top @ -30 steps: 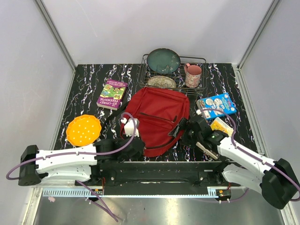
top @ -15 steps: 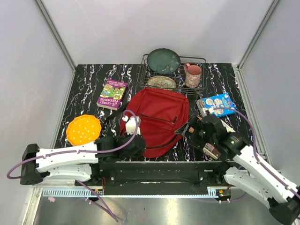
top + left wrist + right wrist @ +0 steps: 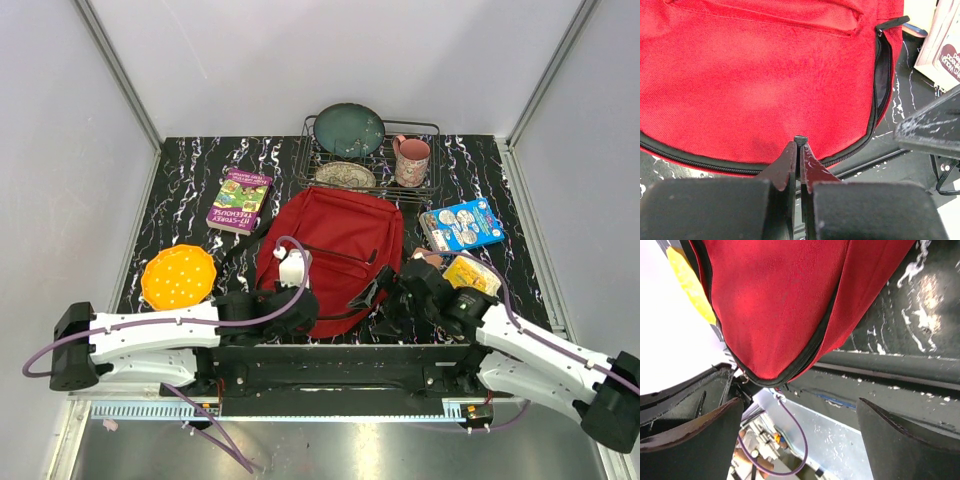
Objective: Pack the student bag
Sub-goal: Unzip the student bag at the center of the board.
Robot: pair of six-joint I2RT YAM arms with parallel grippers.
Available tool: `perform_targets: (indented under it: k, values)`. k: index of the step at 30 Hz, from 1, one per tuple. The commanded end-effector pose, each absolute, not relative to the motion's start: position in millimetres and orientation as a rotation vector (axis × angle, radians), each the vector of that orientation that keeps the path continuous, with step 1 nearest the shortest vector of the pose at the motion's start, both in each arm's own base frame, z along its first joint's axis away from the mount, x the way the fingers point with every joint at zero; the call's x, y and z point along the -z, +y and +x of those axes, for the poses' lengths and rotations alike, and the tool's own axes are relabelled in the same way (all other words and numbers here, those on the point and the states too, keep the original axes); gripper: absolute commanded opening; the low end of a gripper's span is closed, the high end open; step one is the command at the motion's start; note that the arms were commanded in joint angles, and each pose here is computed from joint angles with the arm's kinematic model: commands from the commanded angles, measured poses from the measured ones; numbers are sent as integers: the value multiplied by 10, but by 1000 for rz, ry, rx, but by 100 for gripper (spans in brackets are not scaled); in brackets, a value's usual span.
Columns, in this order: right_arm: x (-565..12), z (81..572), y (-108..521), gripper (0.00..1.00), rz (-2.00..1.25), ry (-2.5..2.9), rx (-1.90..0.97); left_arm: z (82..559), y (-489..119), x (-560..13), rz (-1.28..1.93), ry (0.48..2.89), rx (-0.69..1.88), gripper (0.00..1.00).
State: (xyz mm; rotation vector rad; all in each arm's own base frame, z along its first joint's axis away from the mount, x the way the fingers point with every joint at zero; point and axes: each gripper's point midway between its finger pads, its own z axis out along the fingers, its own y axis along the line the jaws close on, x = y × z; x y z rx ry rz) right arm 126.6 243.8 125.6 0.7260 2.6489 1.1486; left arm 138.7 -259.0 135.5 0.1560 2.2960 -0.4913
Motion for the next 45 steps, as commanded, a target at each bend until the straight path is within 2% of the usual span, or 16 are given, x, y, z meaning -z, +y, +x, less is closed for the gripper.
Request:
perform_targets:
  k: [1, 3, 6, 7, 13, 14, 19, 21, 30, 37, 38, 39, 41, 42, 44, 45]
  values:
    - [-1415, 1265, 2656, 100, 834, 2615, -1234, 1430, -2836, -1627, 145, 2236, 604, 0]
    - [-1326, 1271, 2660, 98, 898, 2608, -1229, 1429, -2882, -1645, 157, 2233, 617, 0]
    - [-1347, 1370, 2746, 91, 939, 2540, -1296, 1407, -2967, -1644, 183, 2239, 642, 0]
    - [-1382, 1418, 2782, 83, 935, 2515, -1315, 1393, -2993, -1645, 192, 2243, 653, 0]
    - [-1426, 1616, 2845, 67, 953, 2435, -1305, 1362, -3070, -1691, 245, 2245, 671, 0]
    - [-1420, 1615, 2862, 49, 950, 2436, -1315, 1359, -3066, -1713, 249, 2240, 676, 0]
    - [-1361, 1621, 2778, 6, 954, 2396, -1309, 1362, -2935, -1694, 238, 2238, 647, 0]
    - [-1276, 1627, 2656, 0, 975, 2378, -1252, 1357, -2879, -1655, 223, 2242, 639, 0]
    - [-1156, 1683, 1928, 0, 922, 2274, -914, 1275, -2271, -1297, 43, 2317, 531, 0]
    - [-1131, 1753, 1826, 0, 809, 2350, -822, 1235, -1813, -1125, -152, 2347, 433, 0]
    - [-1187, 1760, 1860, 3, 747, 2358, -828, 1242, -1805, -1131, -153, 2344, 432, 0]
    - [-1244, 1776, 1912, 12, 702, 2358, -851, 1250, -1815, -1158, -153, 2336, 440, 0]
    - [-1370, 1754, 2055, 41, 583, 2398, -900, 1277, -1907, -1250, -117, 2312, 475, 0]
    - [-1418, 1738, 2099, 50, 550, 2413, -919, 1286, -1954, -1295, -100, 2303, 492, 0]
    - [-1603, 1687, 2215, 60, 488, 2434, -992, 1311, -2040, -1343, -49, 2290, 494, 0]
    - [-1631, 1649, 2211, 69, 483, 2451, -993, 1323, -2087, -1394, -38, 2284, 502, 0]
